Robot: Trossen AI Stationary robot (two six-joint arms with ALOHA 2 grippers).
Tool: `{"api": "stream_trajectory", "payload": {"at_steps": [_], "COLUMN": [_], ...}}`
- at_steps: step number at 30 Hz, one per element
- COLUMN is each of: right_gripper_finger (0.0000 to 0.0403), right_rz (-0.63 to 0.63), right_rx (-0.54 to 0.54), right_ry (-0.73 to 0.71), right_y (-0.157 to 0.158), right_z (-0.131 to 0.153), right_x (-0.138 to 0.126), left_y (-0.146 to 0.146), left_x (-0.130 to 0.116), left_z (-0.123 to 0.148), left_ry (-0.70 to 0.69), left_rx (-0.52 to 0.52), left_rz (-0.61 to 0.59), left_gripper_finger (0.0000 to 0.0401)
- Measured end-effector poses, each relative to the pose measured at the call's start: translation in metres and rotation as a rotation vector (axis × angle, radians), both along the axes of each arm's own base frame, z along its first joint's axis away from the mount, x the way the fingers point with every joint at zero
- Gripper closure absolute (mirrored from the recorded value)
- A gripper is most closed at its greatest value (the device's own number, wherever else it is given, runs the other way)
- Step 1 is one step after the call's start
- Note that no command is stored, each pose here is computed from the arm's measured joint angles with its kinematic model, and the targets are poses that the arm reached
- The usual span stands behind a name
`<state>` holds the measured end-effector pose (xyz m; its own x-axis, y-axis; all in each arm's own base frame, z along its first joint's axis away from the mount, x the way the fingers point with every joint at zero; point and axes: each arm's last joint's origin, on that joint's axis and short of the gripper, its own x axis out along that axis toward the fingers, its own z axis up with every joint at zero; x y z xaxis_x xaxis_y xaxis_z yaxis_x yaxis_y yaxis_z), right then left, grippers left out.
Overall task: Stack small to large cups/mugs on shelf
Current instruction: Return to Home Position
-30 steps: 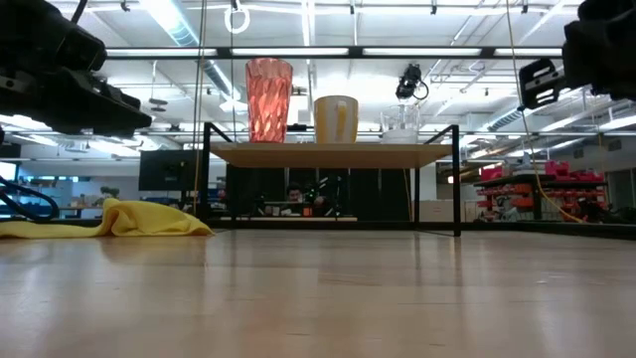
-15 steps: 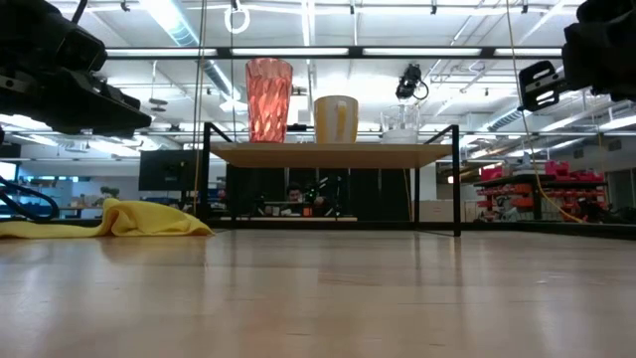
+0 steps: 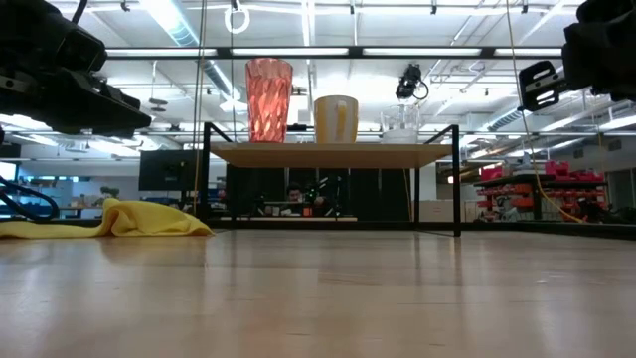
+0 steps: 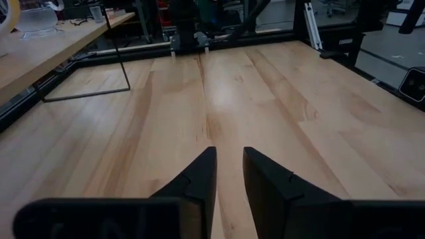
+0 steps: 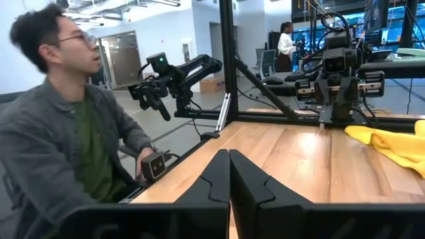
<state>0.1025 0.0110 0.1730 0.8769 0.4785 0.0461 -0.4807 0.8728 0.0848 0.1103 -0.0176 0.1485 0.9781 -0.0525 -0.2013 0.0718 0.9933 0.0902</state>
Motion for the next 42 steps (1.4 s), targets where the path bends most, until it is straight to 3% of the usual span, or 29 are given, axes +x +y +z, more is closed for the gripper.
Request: {"api": "stream_trajectory", "payload": {"at_steps": [42], "right_gripper_finger": [0.0397], "right_rz": [0.000], "right_rx": [0.000], "right_ry": [0.000], "right_y": [0.0000], "right_z": [0.0000], "right_x": [0.0000], "left_y": [0.0000], "left_x": [0.0000], "left_z": [-0.0001], "left_ry": [0.001], "left_rx": [-0.001], "left_rz": [0.000], "left_gripper_finger": [0.0323]}}
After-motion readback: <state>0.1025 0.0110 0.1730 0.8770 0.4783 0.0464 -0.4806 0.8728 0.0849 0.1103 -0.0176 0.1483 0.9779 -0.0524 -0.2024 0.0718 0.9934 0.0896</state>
